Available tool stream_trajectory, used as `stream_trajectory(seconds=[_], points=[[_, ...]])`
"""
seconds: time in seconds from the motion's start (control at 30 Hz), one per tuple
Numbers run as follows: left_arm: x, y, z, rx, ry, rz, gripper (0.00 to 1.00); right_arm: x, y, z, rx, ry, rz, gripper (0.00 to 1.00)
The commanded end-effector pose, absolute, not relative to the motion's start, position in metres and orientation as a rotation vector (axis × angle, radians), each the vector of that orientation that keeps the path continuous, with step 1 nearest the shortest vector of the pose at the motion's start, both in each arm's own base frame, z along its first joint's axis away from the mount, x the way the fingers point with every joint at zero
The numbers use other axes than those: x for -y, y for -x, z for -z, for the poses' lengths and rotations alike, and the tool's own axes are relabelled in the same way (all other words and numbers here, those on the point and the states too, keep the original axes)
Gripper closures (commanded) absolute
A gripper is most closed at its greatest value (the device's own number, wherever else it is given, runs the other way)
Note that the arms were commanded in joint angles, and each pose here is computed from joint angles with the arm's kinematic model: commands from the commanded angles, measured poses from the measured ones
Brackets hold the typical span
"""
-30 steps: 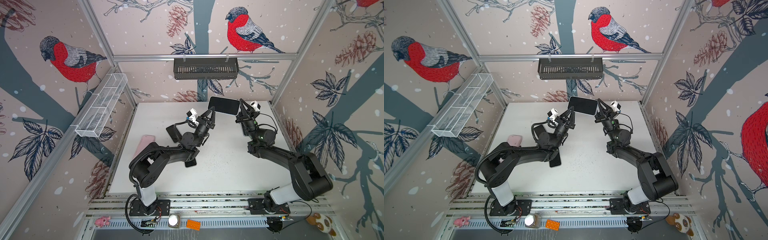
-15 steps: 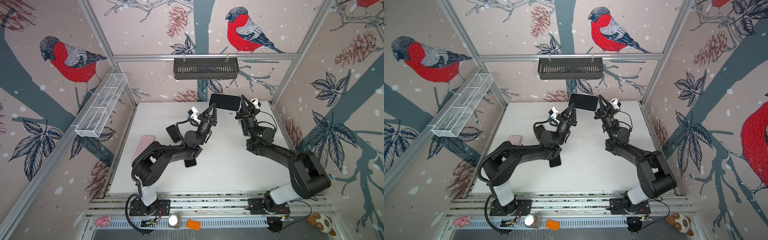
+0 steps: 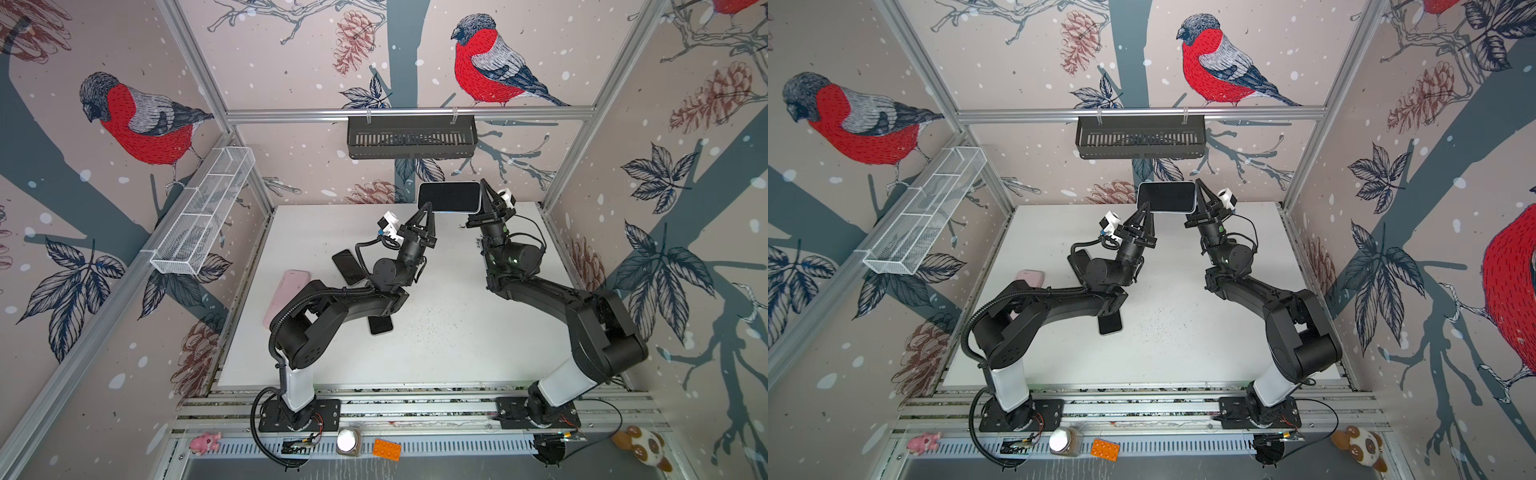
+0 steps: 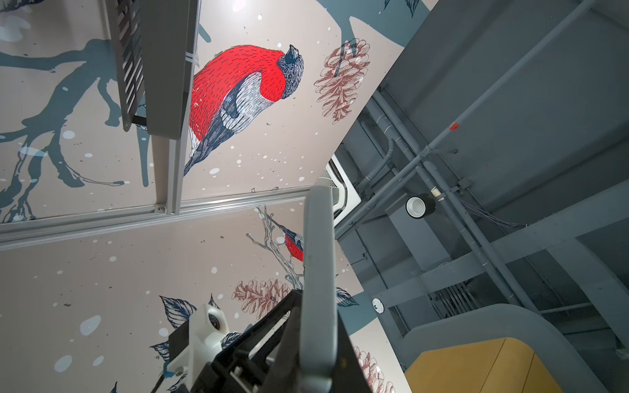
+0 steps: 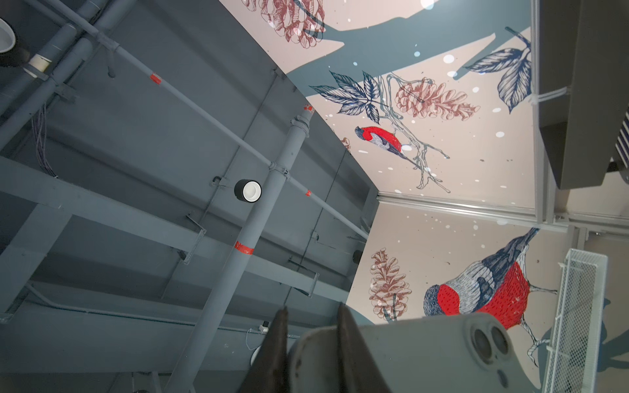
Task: Take the phone out of the phone case
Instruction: Remove the phone case from the phone.
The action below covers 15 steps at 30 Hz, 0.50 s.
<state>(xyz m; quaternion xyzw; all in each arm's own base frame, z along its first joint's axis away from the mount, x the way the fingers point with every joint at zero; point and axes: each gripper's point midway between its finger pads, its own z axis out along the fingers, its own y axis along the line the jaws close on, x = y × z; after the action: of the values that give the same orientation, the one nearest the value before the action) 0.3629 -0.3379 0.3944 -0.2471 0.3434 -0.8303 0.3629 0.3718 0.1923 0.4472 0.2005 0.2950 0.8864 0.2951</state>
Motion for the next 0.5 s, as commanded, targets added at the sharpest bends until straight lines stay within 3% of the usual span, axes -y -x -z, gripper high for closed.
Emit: stream_trajectory(seconds=[0.0,0.17,0.47], points=[[0.339,-0.31,-0.438,-0.75,0.301,2.343,1.0,-0.217,-0.315,-0.464,-0.826,-0.141,-2.491,0.86],[0.337,-0.313,-0.437,-0.749,0.307,2.344,1.0,-0.219,-0.321,-0.457,-0.836,-0.17,-2.491,0.96],[0.327,-0.312,-0.45,-0.71,0.28,2.335,1.0,-0.22,-0.328,-0.457,-0.818,-0.196,-2.503,0.97]])
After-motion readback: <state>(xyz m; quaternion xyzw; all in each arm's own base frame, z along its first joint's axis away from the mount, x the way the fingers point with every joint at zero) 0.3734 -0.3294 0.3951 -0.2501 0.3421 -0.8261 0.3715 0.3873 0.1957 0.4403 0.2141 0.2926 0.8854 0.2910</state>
